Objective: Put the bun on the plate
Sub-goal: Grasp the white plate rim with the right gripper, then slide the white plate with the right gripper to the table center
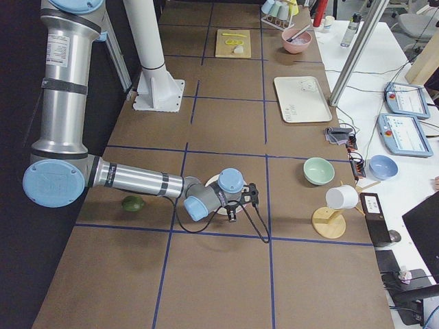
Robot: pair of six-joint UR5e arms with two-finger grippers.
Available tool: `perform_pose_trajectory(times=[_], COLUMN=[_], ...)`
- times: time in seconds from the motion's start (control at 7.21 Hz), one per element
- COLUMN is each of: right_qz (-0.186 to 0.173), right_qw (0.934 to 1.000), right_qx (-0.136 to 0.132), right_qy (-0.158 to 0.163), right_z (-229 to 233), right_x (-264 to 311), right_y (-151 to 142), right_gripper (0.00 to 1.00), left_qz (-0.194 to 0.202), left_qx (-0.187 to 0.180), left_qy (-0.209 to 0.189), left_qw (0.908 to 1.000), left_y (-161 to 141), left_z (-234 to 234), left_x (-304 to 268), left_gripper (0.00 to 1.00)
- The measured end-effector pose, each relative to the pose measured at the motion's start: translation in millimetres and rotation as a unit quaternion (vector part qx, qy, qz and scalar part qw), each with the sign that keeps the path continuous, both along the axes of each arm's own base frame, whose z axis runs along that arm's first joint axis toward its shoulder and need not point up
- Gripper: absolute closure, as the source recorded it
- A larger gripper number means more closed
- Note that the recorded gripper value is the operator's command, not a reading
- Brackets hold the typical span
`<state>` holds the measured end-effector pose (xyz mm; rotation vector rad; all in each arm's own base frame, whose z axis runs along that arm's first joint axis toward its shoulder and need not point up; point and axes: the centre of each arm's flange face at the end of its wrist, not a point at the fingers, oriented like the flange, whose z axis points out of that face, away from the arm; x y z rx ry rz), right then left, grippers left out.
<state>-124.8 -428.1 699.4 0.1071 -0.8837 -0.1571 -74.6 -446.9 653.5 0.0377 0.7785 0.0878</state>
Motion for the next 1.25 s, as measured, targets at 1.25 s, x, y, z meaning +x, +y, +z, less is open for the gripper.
perform_pose_trajectory(times=[1.25], right_qz=[0.043], right_qw=[0.9921], right_qx=[0.004], right_qy=[-0.118], right_z=[-179.1], right_x=[-48.8], right_y=[-44.7], right_gripper=[0.96], left_qz=[0.000], left_qx=[-0.001], left_qy=[0.000], left_qw=[1.0000], left_y=[0.7], left_z=[0.7], left_x=[0.0], left_gripper=[0.00])
